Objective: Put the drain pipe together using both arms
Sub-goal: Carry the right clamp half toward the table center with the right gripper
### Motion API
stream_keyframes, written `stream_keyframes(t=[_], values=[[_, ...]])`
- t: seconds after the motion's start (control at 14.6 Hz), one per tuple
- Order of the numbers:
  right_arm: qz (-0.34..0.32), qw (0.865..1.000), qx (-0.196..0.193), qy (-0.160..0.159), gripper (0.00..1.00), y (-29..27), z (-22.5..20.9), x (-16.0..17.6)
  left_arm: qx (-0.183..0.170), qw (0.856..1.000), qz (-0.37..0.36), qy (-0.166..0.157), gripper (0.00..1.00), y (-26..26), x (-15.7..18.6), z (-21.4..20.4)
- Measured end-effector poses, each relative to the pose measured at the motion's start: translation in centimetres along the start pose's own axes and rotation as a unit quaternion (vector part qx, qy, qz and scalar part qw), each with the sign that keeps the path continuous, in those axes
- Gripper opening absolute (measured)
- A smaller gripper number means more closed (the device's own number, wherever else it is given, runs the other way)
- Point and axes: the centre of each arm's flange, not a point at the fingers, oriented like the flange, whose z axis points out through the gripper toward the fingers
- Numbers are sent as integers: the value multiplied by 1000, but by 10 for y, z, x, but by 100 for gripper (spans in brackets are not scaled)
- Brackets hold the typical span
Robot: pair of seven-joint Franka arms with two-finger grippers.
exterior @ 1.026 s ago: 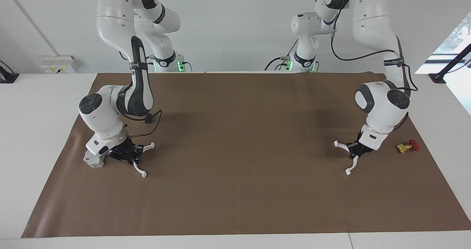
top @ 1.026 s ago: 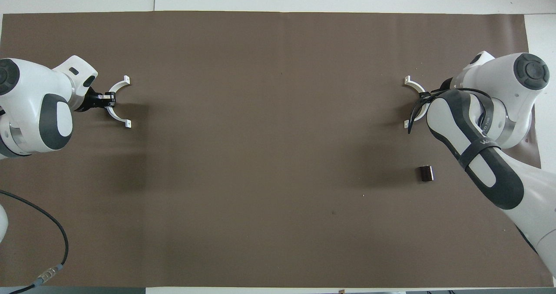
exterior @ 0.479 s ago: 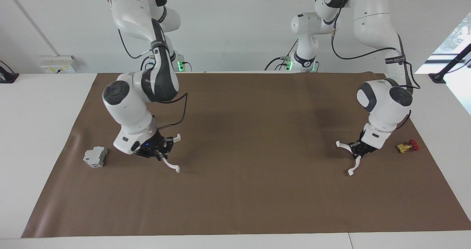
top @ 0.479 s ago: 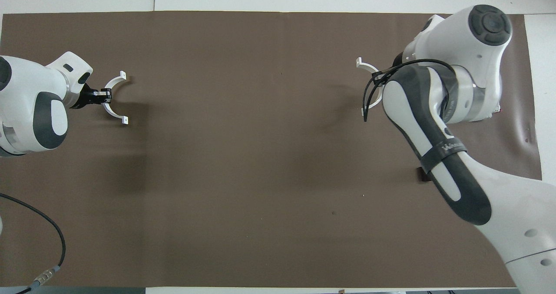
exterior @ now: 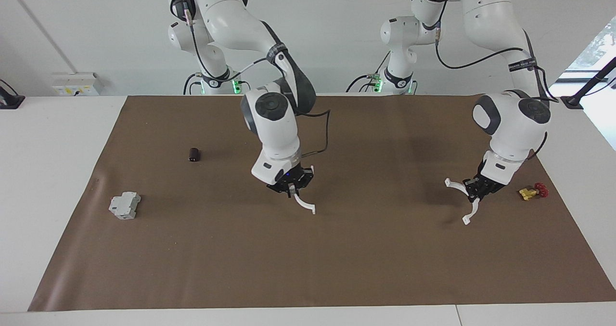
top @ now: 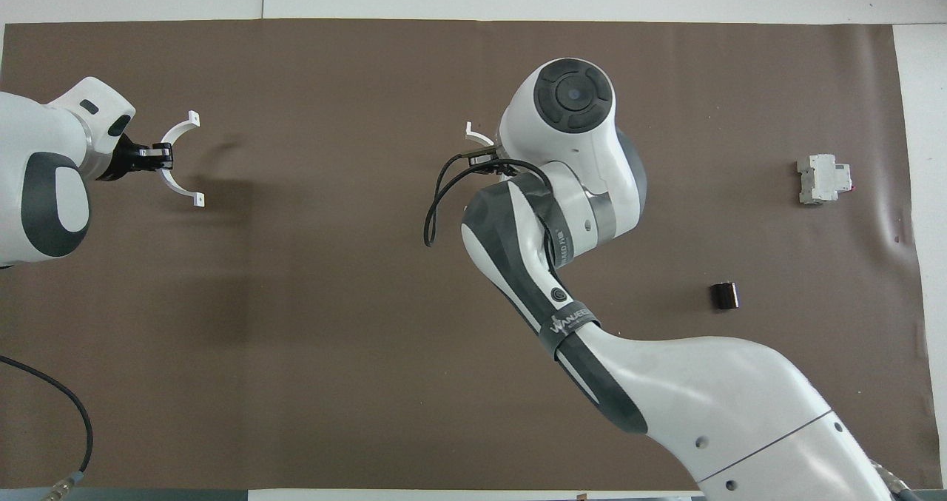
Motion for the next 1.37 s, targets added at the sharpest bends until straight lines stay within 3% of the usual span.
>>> stream_keyframes(t=[0.21,0.48,1.37], values=[[-19,1000,-14,7,20,-25,17,-5,-1,1000,0,-2,21,0,-1,-11],[-22,999,-29,8,20,-15,29,-5,-1,1000,0,-3,21,0,0,-15],[-33,999,-25,29,20,-19,62,-21,-1,1000,0,0,21,1,1,-18]])
